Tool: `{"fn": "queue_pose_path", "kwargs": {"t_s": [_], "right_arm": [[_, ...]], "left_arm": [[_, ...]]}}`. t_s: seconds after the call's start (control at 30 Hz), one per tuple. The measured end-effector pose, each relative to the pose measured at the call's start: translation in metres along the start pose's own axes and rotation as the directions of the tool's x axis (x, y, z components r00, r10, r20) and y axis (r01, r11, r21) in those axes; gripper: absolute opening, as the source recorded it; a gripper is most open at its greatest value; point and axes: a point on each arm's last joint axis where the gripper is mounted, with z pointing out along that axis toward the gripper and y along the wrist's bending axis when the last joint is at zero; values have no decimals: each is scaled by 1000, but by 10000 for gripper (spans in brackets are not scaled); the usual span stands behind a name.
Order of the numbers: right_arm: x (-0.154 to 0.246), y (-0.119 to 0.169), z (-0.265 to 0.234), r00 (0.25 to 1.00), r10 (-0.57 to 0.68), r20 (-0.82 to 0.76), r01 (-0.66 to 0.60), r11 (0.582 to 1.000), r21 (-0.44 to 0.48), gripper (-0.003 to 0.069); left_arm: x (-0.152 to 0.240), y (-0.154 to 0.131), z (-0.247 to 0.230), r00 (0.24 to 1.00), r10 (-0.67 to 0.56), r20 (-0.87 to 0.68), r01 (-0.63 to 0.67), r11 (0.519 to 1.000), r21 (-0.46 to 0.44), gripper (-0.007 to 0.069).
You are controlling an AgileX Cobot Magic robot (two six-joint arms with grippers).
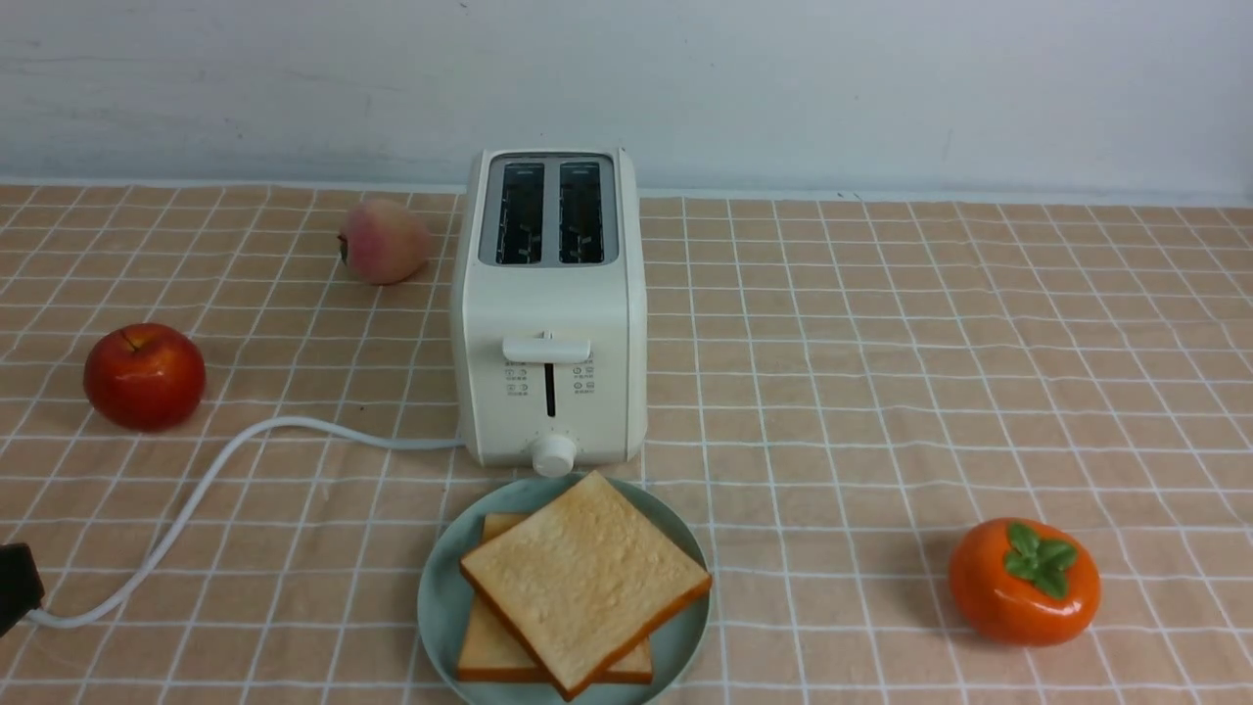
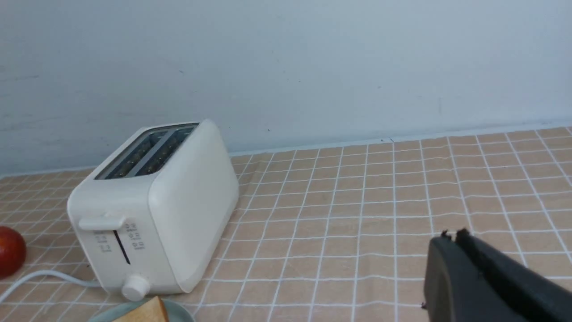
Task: Take toasted bread from bread machine on light coffee tablecloth place on plate.
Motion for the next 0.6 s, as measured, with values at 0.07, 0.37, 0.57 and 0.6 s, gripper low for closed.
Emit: {"fn": "queue_pose_path", "kwargs": {"t_s": [0.07,0.37,0.57,0.6], "right_arm": [[5,-3,-4,999,-25,37,24,1000,7,-4],[10,-4,-11,974,-165,155,167,986,1,5],[7,-4,-12,939,-291,183,291,956,26,11],[7,-4,-12,934,-304,185,304,952,29,13]], "left_arm": [[0,0,0,1000,0,0,0,1000,0,-14],[0,0,0,1000,0,0,0,1000,0,-13],[0,0,0,1000,0,0,0,1000,0,-11],[0,0,0,1000,0,0,0,1000,0,-11]]}}
